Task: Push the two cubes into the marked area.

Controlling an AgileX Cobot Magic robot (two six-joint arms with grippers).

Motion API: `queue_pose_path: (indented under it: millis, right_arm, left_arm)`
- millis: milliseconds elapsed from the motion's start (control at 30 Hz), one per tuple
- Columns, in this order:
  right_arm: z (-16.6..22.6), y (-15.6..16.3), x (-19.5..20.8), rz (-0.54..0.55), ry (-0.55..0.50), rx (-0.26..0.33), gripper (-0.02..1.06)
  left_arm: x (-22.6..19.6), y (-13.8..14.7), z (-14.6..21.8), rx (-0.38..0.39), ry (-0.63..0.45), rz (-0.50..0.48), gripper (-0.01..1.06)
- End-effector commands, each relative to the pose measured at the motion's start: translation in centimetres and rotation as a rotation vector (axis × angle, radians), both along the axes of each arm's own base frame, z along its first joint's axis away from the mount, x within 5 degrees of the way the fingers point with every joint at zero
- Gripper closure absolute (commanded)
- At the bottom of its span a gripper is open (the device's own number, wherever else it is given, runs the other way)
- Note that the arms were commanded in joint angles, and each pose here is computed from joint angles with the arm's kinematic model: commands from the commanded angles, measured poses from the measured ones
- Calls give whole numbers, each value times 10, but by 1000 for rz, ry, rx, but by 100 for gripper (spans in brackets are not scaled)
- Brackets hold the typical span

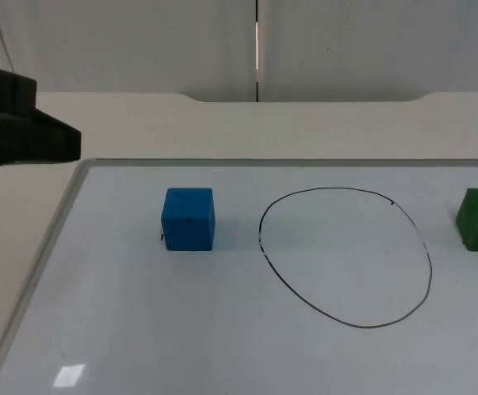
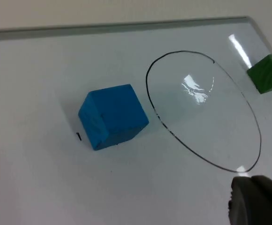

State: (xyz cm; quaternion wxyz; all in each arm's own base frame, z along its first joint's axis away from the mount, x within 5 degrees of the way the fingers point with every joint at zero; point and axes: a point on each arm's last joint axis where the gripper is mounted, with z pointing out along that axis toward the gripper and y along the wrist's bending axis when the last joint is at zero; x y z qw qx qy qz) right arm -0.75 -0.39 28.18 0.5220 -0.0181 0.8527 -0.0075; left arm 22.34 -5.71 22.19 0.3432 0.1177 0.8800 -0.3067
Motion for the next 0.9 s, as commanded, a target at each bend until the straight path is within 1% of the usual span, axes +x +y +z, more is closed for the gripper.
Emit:
queue_pose_path:
  millis: [0, 133, 200, 233, 267, 333, 367, 400, 467, 533, 667, 867]
  right_arm:
    - [-1, 0, 0, -9, 2, 0, -1]
    - [-1, 0, 0, -9, 2, 0, -1]
    - [-2, 0, 0, -6, 2, 3, -1]
    - [-2, 0, 0, -6, 2, 3, -1]
    - [-2, 0, 0, -4, 3, 6, -1]
    - [-2, 1, 0, 7, 3, 10, -1]
    - [-2, 2, 0, 8, 3, 11, -1]
    - [-2, 2, 0, 8, 3, 11, -1]
    - [-2, 2, 0, 8, 3, 11, -1]
    - [-2, 2, 0, 8, 3, 11, -1]
    - [-2, 2, 0, 8, 3, 11, -1]
    - [-2, 2, 0, 8, 3, 11, -1]
  left_arm:
    - [10, 0, -4, -18, 17, 14, 105]
    - [19, -1, -12, -17, 51, 21, 105]
    - [25, -3, -17, 14, 62, 40, 105]
    - [25, -3, -17, 14, 62, 40, 105]
    - [31, -7, -23, 58, 65, 75, 105]
    - [35, -14, -28, 111, 58, 89, 105]
    - [38, -16, -31, 138, 55, 114, 105]
    - [38, -16, -31, 138, 55, 114, 105]
    - [44, -20, -37, 185, 56, 151, 105]
    - [49, -24, -41, 212, 54, 156, 105]
    - [62, -34, -50, 222, 73, 138, 105]
    - [77, -38, -65, 233, 109, 133, 105]
